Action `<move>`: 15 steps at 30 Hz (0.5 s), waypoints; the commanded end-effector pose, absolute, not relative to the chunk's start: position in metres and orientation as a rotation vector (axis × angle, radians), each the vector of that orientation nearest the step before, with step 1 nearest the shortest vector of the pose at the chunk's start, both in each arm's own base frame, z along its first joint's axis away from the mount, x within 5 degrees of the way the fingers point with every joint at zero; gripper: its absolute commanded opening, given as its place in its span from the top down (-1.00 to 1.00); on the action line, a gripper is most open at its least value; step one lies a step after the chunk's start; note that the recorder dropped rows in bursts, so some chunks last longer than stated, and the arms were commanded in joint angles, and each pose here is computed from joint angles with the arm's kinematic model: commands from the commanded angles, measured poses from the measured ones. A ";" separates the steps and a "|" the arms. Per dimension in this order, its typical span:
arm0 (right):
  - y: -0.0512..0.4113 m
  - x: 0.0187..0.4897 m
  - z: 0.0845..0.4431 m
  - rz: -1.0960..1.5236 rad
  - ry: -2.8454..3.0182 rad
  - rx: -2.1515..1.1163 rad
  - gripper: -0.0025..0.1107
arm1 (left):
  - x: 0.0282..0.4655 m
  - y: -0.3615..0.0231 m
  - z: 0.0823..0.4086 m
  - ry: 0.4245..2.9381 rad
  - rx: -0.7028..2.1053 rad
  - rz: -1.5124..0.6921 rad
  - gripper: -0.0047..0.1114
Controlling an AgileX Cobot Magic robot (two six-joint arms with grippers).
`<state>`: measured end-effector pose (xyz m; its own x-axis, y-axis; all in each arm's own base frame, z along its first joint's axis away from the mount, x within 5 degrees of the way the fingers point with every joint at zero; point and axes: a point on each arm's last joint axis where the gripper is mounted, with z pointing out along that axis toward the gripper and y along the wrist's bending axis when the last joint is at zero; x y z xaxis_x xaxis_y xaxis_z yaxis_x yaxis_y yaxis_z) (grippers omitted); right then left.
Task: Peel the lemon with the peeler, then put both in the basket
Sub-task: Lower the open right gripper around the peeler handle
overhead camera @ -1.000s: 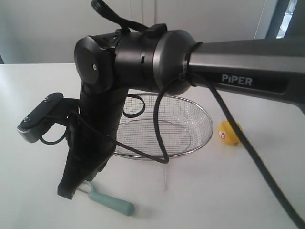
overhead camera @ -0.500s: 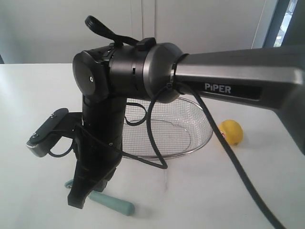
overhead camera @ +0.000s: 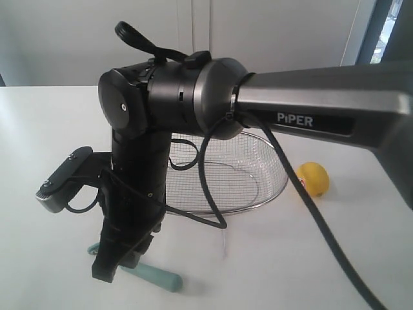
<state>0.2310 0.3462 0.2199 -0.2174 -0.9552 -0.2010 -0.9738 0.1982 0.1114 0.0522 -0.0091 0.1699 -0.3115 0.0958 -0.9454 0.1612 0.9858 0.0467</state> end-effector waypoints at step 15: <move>0.352 0.235 0.223 0.356 2.465 -1.666 0.04 | 0.052 -0.010 0.170 1.885 0.190 -0.076 0.92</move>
